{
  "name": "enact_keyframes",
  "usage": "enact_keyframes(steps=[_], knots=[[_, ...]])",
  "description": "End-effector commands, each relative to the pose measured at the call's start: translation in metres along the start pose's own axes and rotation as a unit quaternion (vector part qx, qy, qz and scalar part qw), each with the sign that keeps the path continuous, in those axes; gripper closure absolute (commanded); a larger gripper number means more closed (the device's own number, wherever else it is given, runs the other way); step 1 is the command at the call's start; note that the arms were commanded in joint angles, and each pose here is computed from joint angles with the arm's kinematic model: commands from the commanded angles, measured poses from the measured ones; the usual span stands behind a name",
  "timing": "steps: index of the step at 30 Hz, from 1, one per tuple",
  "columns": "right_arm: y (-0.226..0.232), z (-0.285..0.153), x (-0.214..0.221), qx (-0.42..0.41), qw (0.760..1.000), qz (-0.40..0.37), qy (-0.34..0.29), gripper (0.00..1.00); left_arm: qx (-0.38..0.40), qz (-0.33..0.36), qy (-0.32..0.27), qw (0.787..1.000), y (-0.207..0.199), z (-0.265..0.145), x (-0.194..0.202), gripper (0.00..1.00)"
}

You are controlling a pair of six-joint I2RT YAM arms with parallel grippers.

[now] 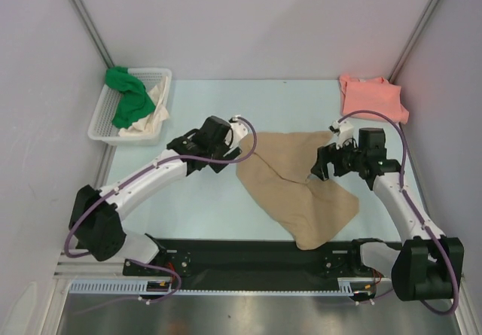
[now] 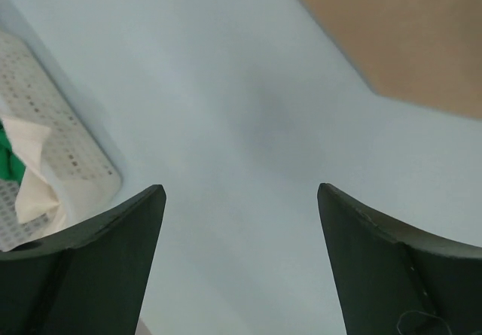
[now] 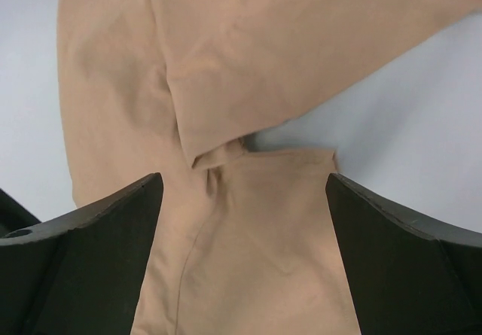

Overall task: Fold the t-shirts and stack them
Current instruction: Move the tshirt to the center of the board, then flatten the tshirt out

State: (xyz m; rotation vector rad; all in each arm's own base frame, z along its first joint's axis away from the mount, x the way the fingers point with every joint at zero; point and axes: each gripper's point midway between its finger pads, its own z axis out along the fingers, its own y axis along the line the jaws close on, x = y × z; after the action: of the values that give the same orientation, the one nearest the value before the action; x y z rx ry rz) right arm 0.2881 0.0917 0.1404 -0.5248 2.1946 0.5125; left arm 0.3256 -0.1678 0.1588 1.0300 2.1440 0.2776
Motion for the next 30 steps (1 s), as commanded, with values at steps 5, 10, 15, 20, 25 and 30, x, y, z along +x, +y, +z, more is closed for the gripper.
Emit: enact_keyframes(steps=[5, 10, 15, 20, 25, 30], knots=[[-0.011, 0.0, 0.037, 0.012, 0.996, -0.013, 0.088, 0.05, 0.074, -0.012, -0.076, 0.994, -0.018, -0.022, -0.034, 0.14], [-0.028, 0.002, 0.065, 0.051, 0.99, -0.011, 0.129, 0.09, 0.069, -0.028, -0.073, 0.995, -0.009, -0.01, -0.043, 0.16], [-0.043, 0.013, 0.071, 0.081, 0.986, 0.004, 0.143, 0.12, 0.063, -0.058, -0.096, 0.992, 0.007, -0.016, -0.067, 0.2], [-0.052, 0.024, 0.063, 0.083, 0.987, 0.001, 0.137, 0.14, 0.081, -0.081, -0.1, 0.988, 0.009, -0.024, -0.079, 0.26], [-0.057, 0.043, 0.073, 0.066, 0.983, 0.015, 0.169, 0.21, 0.066, -0.085, -0.111, 0.988, 0.019, -0.031, -0.086, 0.26], [-0.064, 0.057, 0.078, 0.059, 0.98, 0.023, 0.19, 0.27, 0.046, -0.092, -0.113, 0.988, 0.03, -0.031, -0.086, 0.25]])
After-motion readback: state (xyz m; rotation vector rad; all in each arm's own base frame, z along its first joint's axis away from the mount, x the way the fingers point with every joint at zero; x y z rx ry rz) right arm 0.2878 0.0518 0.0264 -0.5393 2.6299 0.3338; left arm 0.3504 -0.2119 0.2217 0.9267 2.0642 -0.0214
